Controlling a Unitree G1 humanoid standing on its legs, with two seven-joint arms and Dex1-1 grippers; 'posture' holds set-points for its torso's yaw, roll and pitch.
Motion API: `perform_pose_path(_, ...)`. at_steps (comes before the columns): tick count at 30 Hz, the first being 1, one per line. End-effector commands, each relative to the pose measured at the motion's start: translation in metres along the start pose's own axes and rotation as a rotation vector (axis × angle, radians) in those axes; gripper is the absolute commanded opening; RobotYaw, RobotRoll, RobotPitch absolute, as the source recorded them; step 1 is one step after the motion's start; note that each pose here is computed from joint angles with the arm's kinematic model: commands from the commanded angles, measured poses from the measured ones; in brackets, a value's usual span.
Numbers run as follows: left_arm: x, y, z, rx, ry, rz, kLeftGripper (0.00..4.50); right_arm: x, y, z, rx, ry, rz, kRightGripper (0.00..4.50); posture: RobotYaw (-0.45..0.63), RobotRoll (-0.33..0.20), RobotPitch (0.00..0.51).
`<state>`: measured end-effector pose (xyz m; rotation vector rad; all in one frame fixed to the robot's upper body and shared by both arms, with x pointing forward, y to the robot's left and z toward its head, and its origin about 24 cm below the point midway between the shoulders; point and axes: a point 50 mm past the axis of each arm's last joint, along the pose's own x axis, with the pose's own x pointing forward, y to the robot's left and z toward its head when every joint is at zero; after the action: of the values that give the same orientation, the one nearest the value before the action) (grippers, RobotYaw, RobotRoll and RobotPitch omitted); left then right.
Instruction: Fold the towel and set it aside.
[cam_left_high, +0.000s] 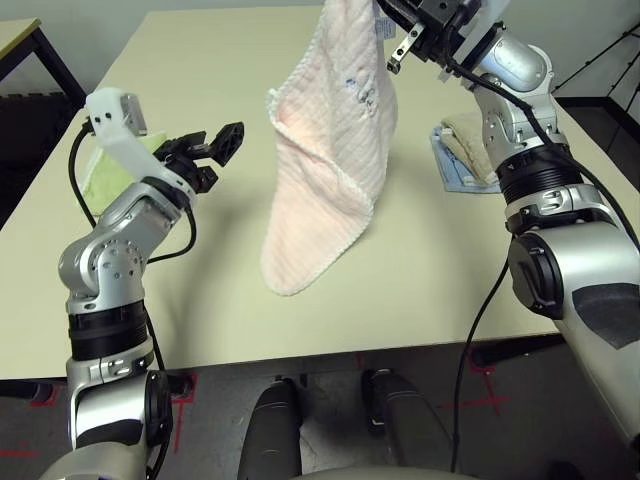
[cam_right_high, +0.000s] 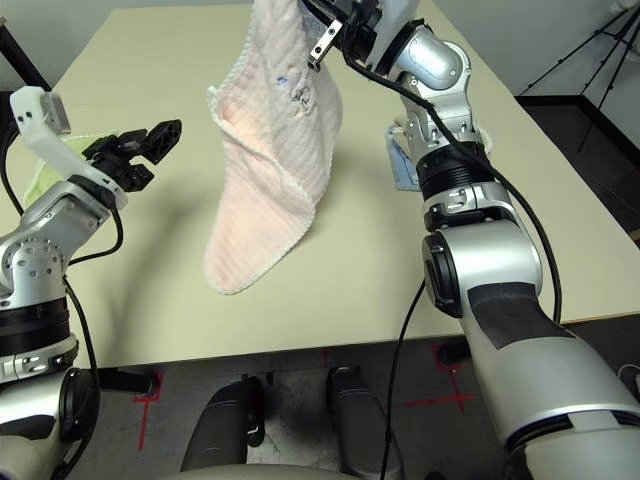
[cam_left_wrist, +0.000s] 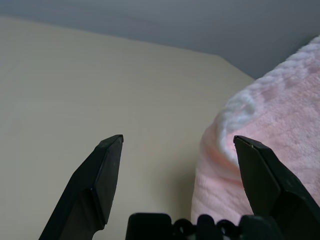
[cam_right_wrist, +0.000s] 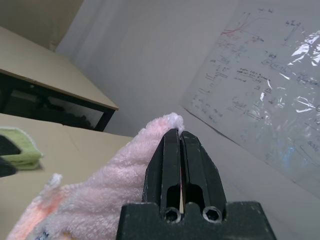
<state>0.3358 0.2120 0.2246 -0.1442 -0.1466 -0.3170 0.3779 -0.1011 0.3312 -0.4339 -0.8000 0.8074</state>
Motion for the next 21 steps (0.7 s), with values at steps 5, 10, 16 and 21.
perform_pose_path(5,0.017,-0.01,-0.009,0.173,0.051,-0.018,4.5,0.002,0.003,0.008,-0.017,-0.032,0.042,0.02,-0.04,0.0,0.128)
perform_pose_path(10,0.025,-0.021,-0.01,0.205,0.057,-0.068,4.5,0.004,0.007,0.009,-0.009,-0.04,0.063,0.02,-0.04,0.0,0.131)
perform_pose_path(16,0.036,-0.026,-0.008,0.211,0.07,-0.079,4.5,0.004,0.014,0.009,0.003,-0.049,0.095,0.02,-0.04,0.0,0.13)
perform_pose_path(21,0.041,-0.023,-0.022,0.264,0.143,-0.076,4.5,0.006,0.014,0.016,0.005,-0.073,0.095,0.02,-0.05,0.0,0.129)
